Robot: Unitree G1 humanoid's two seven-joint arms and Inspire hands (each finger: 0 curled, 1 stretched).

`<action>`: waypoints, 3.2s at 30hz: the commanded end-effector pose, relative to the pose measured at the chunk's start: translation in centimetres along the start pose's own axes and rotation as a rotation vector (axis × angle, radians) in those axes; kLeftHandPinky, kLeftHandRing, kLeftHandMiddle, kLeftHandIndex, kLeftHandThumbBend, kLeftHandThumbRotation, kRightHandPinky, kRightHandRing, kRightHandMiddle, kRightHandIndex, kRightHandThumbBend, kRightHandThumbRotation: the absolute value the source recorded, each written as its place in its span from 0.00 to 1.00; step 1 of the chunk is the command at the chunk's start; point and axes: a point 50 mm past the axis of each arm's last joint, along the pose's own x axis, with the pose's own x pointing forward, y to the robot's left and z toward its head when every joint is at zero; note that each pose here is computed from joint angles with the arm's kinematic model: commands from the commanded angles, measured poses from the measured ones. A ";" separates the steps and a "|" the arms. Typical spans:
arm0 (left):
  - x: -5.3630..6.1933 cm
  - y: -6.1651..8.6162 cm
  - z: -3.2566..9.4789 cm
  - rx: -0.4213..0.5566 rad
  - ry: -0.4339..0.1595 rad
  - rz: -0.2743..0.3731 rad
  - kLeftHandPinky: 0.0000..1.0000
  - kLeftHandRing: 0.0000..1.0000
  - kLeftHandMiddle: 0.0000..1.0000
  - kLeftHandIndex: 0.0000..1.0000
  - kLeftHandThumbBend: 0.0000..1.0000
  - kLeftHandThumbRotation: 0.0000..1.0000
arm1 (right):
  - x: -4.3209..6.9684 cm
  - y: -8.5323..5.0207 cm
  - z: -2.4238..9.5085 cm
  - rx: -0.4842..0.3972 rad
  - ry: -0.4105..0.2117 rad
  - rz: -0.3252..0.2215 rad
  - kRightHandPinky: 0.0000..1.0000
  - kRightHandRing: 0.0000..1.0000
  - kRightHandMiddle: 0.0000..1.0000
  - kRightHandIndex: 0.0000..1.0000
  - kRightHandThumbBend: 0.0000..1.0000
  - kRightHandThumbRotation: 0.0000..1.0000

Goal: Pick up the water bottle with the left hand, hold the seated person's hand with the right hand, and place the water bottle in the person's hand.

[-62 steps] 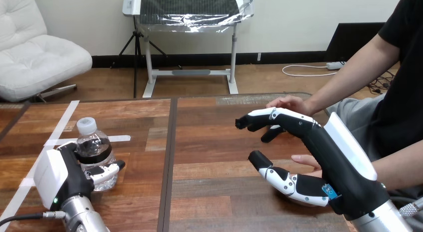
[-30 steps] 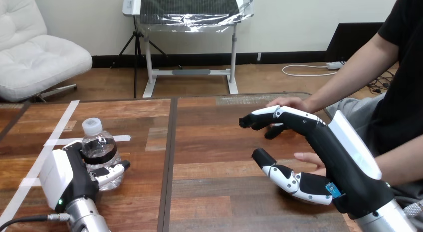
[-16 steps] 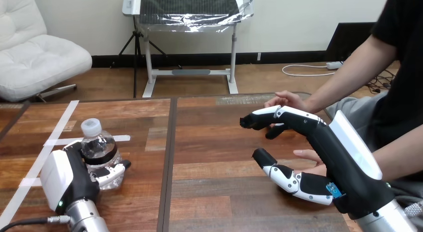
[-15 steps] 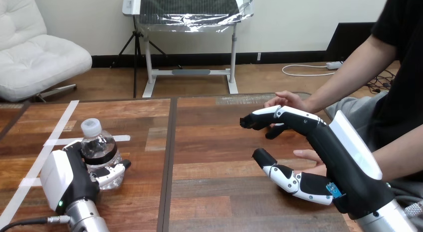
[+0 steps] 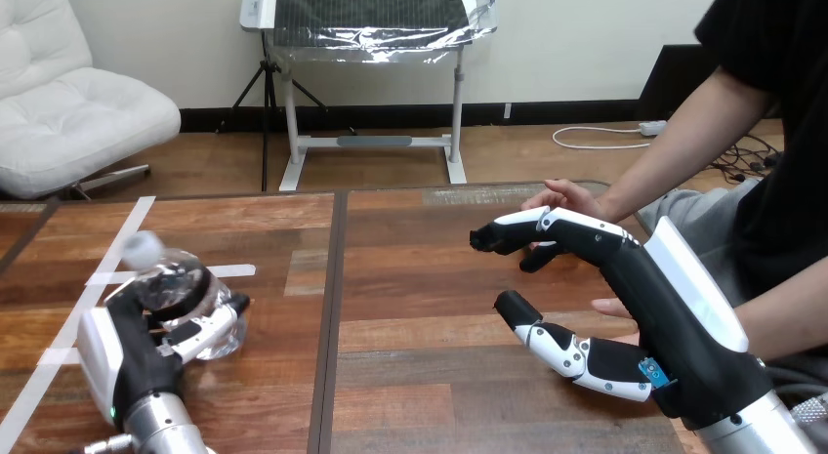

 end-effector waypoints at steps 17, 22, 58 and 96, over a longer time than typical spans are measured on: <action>-0.2 -0.5 6.8 -0.349 -0.261 -0.063 0.35 0.41 0.47 0.48 0.70 0.00 | 0.9 -0.9 1.0 -0.040 -0.073 -0.048 0.59 0.70 0.70 0.68 0.36 0.00; -0.6 -0.5 7.6 -0.382 -0.295 -0.088 0.35 0.41 0.47 0.48 0.71 0.00 | 1.0 -0.9 1.0 -0.045 -0.073 -0.046 0.59 0.70 0.70 0.69 0.36 0.00; -4.3 -1.1 10.9 -0.470 -0.418 -0.265 0.37 0.41 0.46 0.48 0.67 0.00 | 1.2 -3.1 0.4 -0.225 -0.004 0.004 0.63 0.74 0.76 0.73 0.52 0.00; -6.8 -1.5 11.6 -0.479 -0.464 -0.345 0.39 0.41 0.46 0.47 0.65 0.00 | 0.8 -11.1 -4.0 -0.635 0.509 0.251 0.78 0.86 0.88 0.85 0.76 0.00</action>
